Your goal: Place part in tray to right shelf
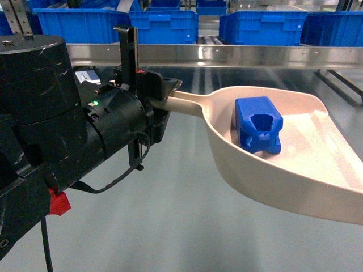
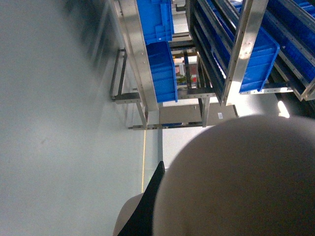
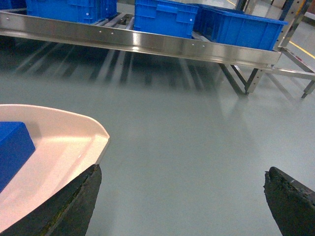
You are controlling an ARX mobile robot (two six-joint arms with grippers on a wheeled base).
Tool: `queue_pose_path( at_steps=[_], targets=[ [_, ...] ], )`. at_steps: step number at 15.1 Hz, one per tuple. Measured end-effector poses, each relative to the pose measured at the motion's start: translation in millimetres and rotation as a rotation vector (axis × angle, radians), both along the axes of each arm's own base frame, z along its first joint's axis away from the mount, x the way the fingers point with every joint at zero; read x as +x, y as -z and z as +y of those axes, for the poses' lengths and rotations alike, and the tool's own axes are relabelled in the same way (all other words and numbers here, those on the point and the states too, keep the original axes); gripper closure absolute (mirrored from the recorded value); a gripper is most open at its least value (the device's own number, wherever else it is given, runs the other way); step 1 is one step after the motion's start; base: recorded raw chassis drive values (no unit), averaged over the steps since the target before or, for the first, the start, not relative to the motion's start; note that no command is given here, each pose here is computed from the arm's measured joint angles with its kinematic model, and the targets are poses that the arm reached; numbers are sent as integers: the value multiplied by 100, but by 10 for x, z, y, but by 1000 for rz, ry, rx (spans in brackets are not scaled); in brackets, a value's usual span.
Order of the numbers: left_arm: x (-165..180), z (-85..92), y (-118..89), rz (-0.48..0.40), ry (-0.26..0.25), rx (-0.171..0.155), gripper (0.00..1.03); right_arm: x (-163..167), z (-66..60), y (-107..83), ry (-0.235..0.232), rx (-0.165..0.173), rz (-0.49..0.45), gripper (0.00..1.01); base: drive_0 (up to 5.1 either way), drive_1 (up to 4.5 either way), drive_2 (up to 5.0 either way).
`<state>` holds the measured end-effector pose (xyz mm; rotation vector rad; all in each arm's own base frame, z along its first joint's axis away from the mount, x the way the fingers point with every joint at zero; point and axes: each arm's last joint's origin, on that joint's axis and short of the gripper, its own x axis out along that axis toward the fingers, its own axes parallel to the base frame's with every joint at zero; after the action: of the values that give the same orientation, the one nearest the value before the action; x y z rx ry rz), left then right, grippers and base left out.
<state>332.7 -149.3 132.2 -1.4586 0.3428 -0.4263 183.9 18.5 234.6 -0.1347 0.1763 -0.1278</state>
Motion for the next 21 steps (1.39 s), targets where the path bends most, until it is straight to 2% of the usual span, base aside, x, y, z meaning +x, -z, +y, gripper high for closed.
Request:
queue_pose_path(
  at_steps=[10,21],
  targets=[
    [0,0,-2,-2,0,-1,90,0,0,-6,0,1,-5,3,310,162,-488],
    [0,-1,-2,-2,3,0,90,0,0,-4,0,0,-3,3,14,409,-381]
  ],
)
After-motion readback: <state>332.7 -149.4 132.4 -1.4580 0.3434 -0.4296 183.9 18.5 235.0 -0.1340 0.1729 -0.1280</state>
